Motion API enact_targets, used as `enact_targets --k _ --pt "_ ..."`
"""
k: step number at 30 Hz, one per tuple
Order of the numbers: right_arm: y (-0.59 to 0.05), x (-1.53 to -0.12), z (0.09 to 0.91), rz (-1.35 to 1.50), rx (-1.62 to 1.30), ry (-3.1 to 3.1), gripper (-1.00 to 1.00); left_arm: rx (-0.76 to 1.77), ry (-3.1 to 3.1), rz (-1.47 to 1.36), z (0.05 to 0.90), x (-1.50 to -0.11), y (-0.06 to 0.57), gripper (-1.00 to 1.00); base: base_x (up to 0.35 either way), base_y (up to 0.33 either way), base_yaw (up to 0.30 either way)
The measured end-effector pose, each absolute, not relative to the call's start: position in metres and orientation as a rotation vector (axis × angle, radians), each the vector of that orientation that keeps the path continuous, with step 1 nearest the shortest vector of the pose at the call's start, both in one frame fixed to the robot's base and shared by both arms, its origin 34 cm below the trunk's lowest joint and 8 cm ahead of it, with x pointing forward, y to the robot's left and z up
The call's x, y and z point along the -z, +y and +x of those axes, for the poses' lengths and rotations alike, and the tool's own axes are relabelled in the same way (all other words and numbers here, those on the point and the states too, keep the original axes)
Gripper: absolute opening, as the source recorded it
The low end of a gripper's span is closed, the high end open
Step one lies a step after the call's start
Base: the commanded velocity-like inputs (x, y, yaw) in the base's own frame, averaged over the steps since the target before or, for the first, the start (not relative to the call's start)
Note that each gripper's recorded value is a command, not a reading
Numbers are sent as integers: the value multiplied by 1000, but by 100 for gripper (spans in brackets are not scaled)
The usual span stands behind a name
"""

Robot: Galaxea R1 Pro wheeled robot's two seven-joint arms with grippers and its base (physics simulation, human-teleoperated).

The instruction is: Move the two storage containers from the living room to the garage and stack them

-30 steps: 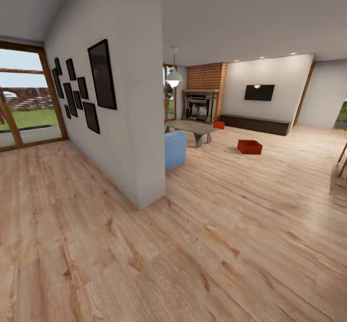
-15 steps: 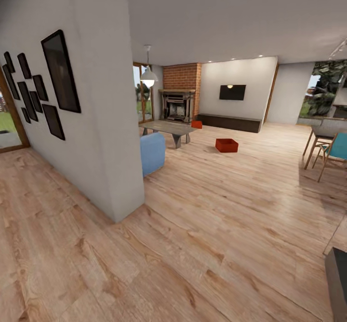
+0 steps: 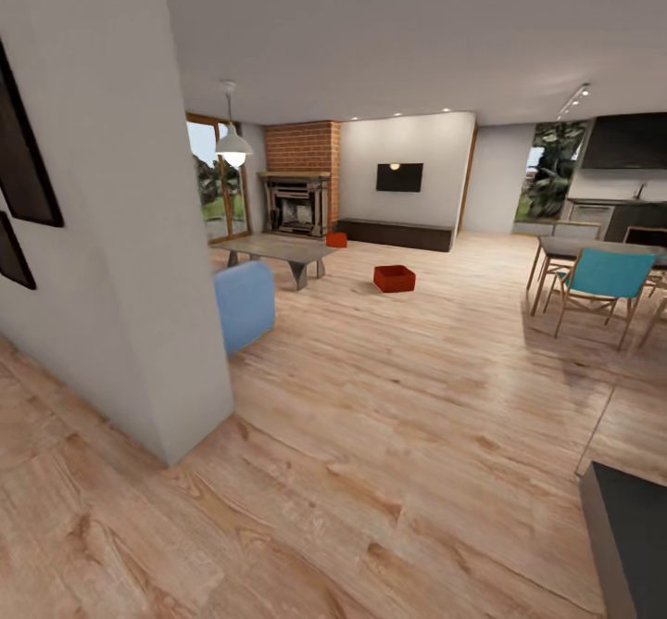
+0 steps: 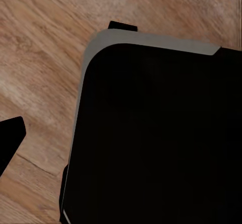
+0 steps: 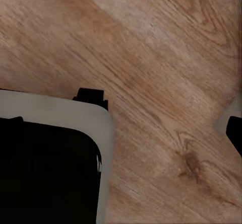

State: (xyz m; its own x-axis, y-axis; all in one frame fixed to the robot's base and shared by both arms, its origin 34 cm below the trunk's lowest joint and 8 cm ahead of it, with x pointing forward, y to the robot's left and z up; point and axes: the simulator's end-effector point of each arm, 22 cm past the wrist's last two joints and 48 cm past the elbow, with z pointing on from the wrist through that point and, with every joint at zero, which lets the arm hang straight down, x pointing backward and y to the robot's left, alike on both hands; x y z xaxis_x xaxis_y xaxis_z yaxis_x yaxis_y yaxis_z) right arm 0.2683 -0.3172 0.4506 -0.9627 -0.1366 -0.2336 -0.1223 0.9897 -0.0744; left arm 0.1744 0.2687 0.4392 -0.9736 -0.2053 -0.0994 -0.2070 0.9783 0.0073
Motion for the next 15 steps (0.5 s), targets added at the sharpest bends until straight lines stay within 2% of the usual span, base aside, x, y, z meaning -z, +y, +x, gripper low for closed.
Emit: enact_targets --k 15 --pt "-316 -451 268 -191 84 2893 100 -26 3027 -314 174 -439 268 100 323 0 -292"
